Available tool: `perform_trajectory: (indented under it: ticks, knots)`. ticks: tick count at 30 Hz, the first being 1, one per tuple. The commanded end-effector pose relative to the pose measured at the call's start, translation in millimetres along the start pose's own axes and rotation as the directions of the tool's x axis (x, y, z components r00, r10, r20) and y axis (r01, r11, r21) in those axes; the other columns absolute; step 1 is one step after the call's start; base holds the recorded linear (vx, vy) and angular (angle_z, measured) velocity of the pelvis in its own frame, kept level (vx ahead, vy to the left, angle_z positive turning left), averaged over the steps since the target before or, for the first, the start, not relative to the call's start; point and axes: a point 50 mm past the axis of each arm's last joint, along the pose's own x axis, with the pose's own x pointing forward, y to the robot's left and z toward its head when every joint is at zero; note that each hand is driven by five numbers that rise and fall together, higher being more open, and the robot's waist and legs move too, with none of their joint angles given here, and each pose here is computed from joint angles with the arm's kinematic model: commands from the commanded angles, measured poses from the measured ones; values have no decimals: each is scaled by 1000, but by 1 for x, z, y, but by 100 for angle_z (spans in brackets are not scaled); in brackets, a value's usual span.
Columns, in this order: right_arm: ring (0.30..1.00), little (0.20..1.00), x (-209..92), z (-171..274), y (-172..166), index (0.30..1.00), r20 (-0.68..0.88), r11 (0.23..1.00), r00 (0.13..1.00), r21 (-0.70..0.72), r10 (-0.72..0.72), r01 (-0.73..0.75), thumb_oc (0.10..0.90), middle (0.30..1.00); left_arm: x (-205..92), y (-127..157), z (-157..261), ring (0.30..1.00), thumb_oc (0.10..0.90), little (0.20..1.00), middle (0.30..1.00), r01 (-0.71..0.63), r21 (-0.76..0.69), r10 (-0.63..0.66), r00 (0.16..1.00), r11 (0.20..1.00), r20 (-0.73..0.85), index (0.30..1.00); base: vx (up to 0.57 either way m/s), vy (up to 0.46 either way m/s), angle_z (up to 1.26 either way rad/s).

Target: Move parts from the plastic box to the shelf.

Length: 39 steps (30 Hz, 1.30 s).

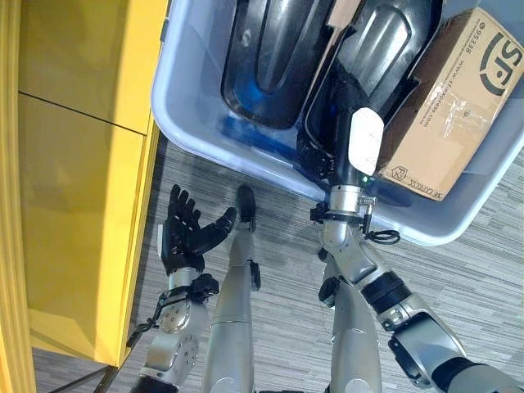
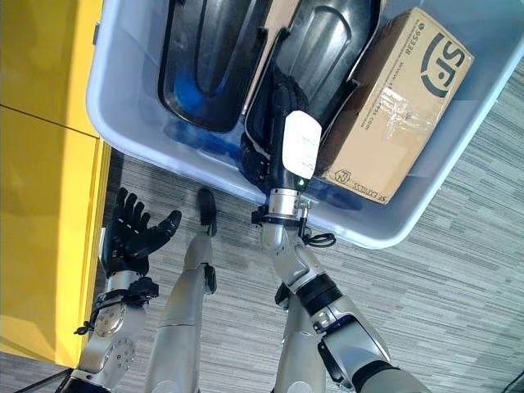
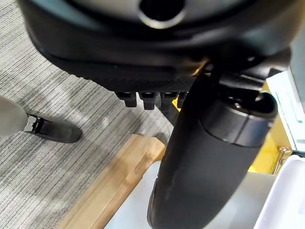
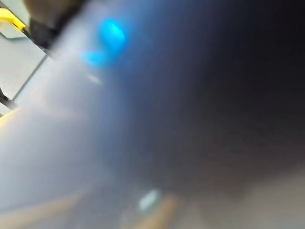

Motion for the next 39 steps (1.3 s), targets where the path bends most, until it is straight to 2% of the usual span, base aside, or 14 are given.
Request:
perform_trajectory:
  ticks: [1, 5, 9, 22, 29, 39]
  knots:
    - [300, 300, -14, -98, -18, 300, -321, 922, 943, -333, 86, -197, 400, 300, -4, -3, 25, 1000, 900, 1000, 1000, 70, -17, -67, 989, 997, 130, 1000, 0, 0, 0]
    - [300, 300, -22, -102, -18, 300, -313, 904, 942, -360, 116, -231, 400, 300, -3, -3, 26, 1000, 900, 1000, 1000, 73, -12, -70, 989, 997, 129, 1000, 0, 0, 0]
    - [300, 300, -24, -103, -30, 300, -236, 879, 963, -423, 127, -220, 400, 300, 2, -6, 29, 1000, 900, 1000, 1000, 101, -2, -100, 984, 995, 147, 1000, 0, 0, 0]
    - [300, 300, -32, -109, -68, 300, -145, 868, 979, -458, 140, -192, 400, 300, 12, -1, 29, 1000, 900, 1000, 1000, 110, 1, -109, 983, 994, 146, 1000, -15, 6, 0]
    - [300, 300, -34, -91, -90, 300, -59, 917, 991, -376, 121, -134, 400, 300, 4, 11, 28, 1000, 900, 1000, 1000, 103, 27, -105, 987, 994, 120, 1000, 61, -27, -14]
    - [300, 300, -32, -57, -114, 300, 62, 979, 997, -203, 41, -28, 400, 300, -19, 30, 9, 1000, 900, 1000, 1000, 100, 76, -99, 995, 992, -13, 1000, 75, -26, -15]
